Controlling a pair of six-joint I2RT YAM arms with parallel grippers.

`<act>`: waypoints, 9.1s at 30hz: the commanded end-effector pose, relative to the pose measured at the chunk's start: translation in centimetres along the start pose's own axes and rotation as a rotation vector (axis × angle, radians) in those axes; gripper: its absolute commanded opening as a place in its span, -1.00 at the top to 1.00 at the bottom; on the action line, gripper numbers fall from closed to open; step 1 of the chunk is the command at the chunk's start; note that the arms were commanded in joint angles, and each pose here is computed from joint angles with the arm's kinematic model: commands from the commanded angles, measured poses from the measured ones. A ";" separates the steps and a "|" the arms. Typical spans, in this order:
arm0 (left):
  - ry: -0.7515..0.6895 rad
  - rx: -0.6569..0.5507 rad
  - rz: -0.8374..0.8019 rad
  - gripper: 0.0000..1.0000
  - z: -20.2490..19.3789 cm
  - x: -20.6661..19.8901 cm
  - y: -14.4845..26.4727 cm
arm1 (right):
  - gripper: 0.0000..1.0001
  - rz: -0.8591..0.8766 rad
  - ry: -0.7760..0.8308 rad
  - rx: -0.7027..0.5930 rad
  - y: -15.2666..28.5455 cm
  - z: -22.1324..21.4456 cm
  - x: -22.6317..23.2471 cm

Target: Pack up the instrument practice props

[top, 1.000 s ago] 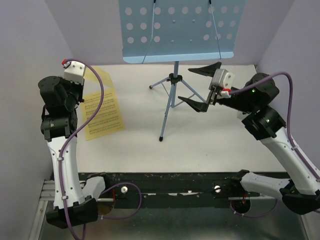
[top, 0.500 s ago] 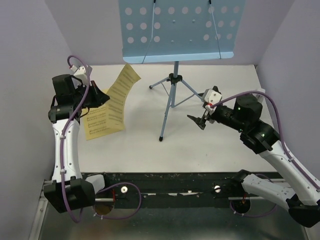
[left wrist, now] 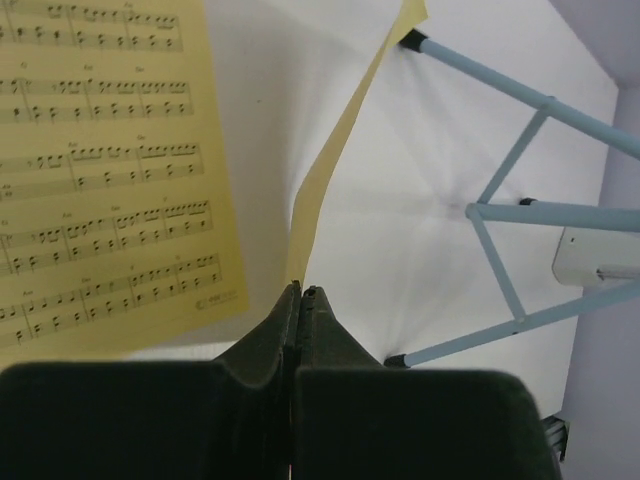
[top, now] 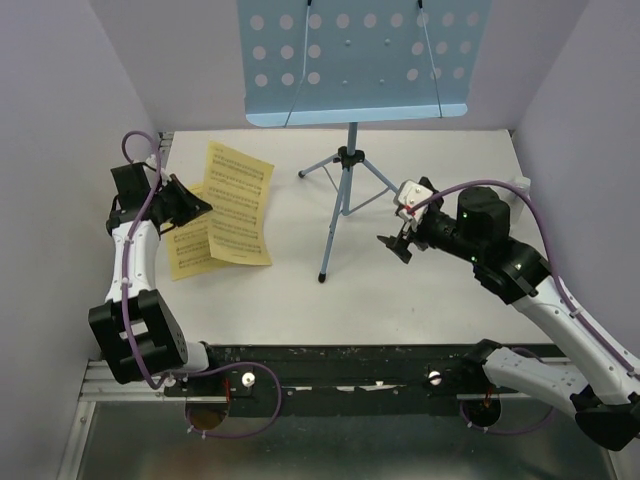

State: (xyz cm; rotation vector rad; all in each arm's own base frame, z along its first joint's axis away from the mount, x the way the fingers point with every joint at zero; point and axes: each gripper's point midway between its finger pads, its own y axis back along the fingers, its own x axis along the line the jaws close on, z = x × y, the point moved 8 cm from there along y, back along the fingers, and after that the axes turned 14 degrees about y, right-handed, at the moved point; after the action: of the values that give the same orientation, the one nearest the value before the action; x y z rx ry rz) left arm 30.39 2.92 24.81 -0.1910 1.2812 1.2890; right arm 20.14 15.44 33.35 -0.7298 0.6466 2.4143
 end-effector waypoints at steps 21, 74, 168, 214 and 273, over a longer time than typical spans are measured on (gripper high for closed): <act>-0.195 -0.064 0.420 1.00 5.6 9.3 -1.1 | -1.00 0.012 -0.008 0.090 0.0 -2.5 1.6; -0.343 0.114 0.673 0.71 7.1 14.5 -3.2 | -0.99 0.031 -0.017 0.100 -0.7 -3.0 1.8; -1.076 -0.098 -0.905 -0.14 -13.8 -20.2 -9.4 | -1.00 0.033 0.084 0.126 -11.3 -12.1 -7.8; -0.995 0.080 -0.922 0.41 -17.2 -21.7 -12.3 | -0.99 0.015 0.037 0.150 -12.4 -13.2 -7.7; -0.875 -0.124 -0.361 -0.98 -7.0 -5.5 -6.0 | -1.00 -0.039 -0.047 0.123 -9.5 -10.1 -8.3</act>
State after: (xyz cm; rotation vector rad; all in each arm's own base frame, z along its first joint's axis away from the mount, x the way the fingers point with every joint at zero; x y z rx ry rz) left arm 32.68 -6.49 20.36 -0.1625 1.1064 1.2456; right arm 35.80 14.19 27.57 -0.5518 0.7399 2.3494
